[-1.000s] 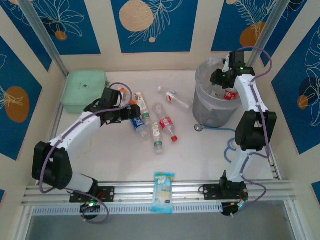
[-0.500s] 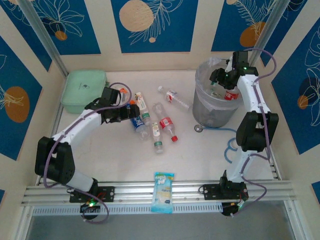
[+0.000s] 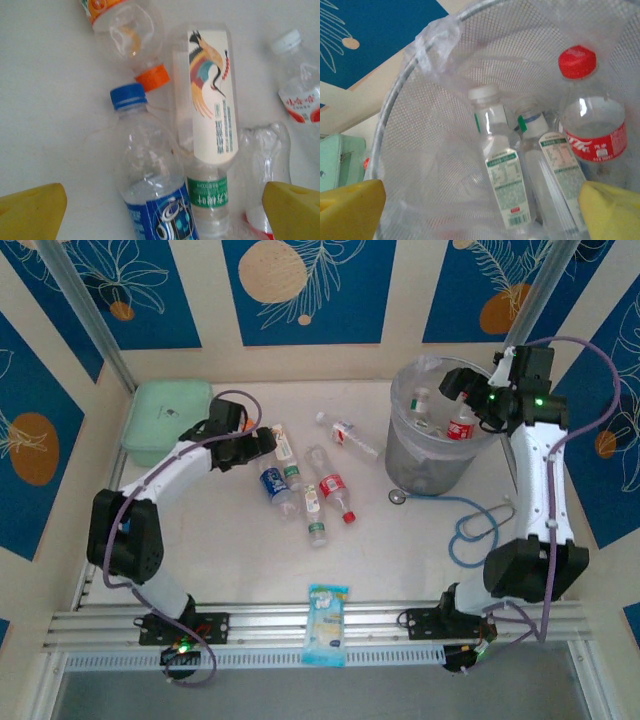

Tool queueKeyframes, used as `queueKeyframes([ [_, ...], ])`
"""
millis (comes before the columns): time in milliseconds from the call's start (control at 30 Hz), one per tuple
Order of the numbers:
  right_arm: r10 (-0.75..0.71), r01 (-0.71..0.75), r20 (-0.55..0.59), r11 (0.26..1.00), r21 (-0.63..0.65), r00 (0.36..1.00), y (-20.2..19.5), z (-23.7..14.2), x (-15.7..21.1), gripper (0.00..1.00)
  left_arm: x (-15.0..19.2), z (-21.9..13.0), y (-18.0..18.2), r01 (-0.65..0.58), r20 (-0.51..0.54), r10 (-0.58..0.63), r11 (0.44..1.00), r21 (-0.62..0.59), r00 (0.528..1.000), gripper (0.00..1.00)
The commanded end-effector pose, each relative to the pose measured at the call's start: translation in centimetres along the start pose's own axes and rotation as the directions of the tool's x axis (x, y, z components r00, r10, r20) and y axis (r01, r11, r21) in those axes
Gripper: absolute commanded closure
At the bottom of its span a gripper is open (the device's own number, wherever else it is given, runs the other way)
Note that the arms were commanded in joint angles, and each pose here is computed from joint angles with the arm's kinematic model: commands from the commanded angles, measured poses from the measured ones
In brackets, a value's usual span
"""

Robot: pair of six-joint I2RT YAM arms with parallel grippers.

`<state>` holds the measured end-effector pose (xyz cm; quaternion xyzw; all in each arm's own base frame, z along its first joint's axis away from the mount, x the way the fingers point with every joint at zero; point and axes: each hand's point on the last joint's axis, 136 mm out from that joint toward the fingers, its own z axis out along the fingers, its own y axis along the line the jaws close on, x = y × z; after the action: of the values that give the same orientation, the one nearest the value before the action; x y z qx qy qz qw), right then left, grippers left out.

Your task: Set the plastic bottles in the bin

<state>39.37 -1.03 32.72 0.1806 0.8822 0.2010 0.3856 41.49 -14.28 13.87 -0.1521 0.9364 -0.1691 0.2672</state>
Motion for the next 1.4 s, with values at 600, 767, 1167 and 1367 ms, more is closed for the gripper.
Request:
queueKeyframes([
  [600, 0.008, -0.035, -0.115, 0.972, -0.233, 0.993, 3.5, -7.2, 11.0, 0.06, -7.8, 9.5, 2.0, 0.062, 0.048, -0.056, 0.99, -0.127, 0.997, 0.25],
  [767, -0.017, 0.01, -0.024, 0.956, -0.292, 1.0, 5.0, -9.4, 10.2, 0.08, -7.0, 11.1, 2.2, 0.069, 0.011, -0.068, 0.99, -0.122, 0.998, 0.18],
  [1167, -0.038, 0.035, -0.002, 0.934, -0.355, 0.999, 6.6, -11.7, 10.6, 0.08, -6.6, 12.6, 2.4, 0.039, -0.007, -0.04, 0.993, -0.116, 0.999, 0.36],
  [1367, -0.047, 0.035, -0.022, 0.927, -0.373, 0.999, 7.3, -11.3, 10.9, 0.09, -9.5, 9.1, 0.7, -0.027, 0.061, 0.033, 0.996, -0.089, 0.998, 0.5],
])
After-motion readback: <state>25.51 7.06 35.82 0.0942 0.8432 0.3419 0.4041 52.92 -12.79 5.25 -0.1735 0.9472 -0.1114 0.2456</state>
